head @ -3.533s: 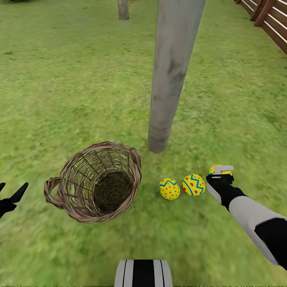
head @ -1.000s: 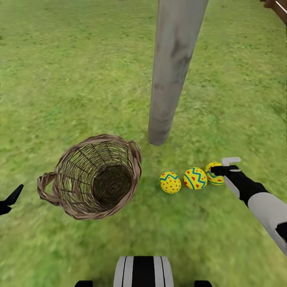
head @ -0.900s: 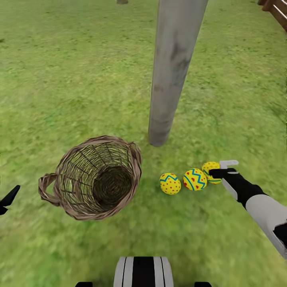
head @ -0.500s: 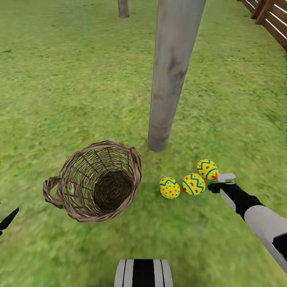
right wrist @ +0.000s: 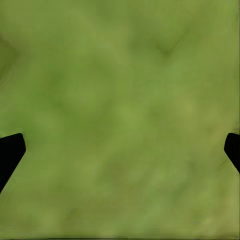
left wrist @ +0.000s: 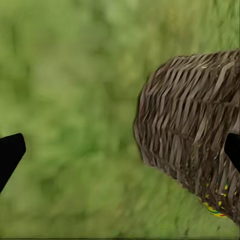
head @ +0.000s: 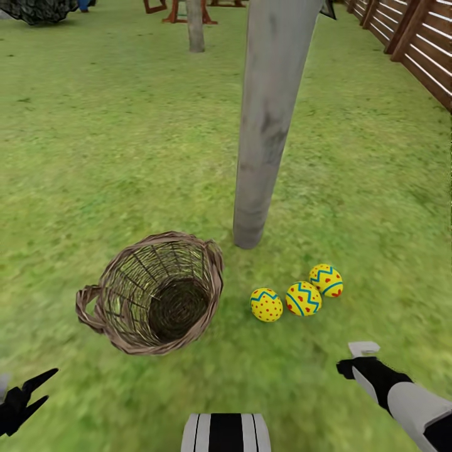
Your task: Take the three Easter eggs out of the wicker basket on the lawn in the garden, then place them on the lawn next to a single tree (choose any tree) so that all three eggs are next to the same tree and none are left in the basket.
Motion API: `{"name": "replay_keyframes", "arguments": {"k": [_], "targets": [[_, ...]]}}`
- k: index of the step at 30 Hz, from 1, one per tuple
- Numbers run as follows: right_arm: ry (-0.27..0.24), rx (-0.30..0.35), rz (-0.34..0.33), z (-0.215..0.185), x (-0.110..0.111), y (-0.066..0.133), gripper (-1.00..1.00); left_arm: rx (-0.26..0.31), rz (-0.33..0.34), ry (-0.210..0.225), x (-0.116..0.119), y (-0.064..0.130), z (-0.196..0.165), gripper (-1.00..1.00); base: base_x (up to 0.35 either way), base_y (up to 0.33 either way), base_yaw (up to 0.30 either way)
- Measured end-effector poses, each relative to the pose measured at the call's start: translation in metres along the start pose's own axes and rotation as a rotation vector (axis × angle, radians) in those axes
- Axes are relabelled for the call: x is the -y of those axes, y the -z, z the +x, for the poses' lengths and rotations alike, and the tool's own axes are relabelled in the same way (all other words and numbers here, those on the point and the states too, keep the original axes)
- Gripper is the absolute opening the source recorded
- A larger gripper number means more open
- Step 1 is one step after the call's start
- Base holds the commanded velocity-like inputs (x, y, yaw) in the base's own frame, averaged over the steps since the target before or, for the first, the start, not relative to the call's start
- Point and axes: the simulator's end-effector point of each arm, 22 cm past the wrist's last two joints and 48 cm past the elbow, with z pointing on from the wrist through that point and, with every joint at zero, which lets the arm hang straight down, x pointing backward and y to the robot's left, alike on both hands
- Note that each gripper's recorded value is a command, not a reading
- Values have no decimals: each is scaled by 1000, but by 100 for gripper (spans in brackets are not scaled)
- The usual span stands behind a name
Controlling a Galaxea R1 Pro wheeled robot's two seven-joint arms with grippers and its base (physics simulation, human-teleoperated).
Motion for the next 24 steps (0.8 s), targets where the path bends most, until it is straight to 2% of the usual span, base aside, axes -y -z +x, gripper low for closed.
{"name": "replay_keyframes", "arguments": {"k": [3,4,7,10,13,14,15,18,20,21,24], "targets": [[0,0,-3,7,-1,3,100,-55,-3,-27,4,-8,15,100,0,0,0],[4,-6,-4,14,-2,3,100,-77,-11,-22,1,-10,24,100,0,0,0],[2,3,-6,15,-2,7,100,-60,-69,-87,-20,-14,33,100,0,0,0],[-2,45,-24,17,-15,10,100,-53,-81,-103,-24,-14,37,100,0,0,0],[0,61,-43,28,-29,13,100,-101,-96,-162,-29,-19,56,100,0,0,0],[3,64,-46,39,-30,14,100,-123,-135,-201,-39,-22,67,100,0,0,0],[4,74,-47,43,-31,14,100,-131,-156,-217,-43,-27,76,100,0,0,0],[8,110,-50,55,-33,17,100,-149,-164,-227,-41,-41,101,100,0,0,0],[19,102,-57,72,-37,19,100,-201,-173,-261,-40,-48,121,100,0,0,0],[23,108,-77,79,-53,22,100,-221,-197,-274,-45,-48,128,100,0,0,0],[63,146,-84,79,-60,27,100,-233,-217,-270,-45,-54,144,100,0,0,0]]}}
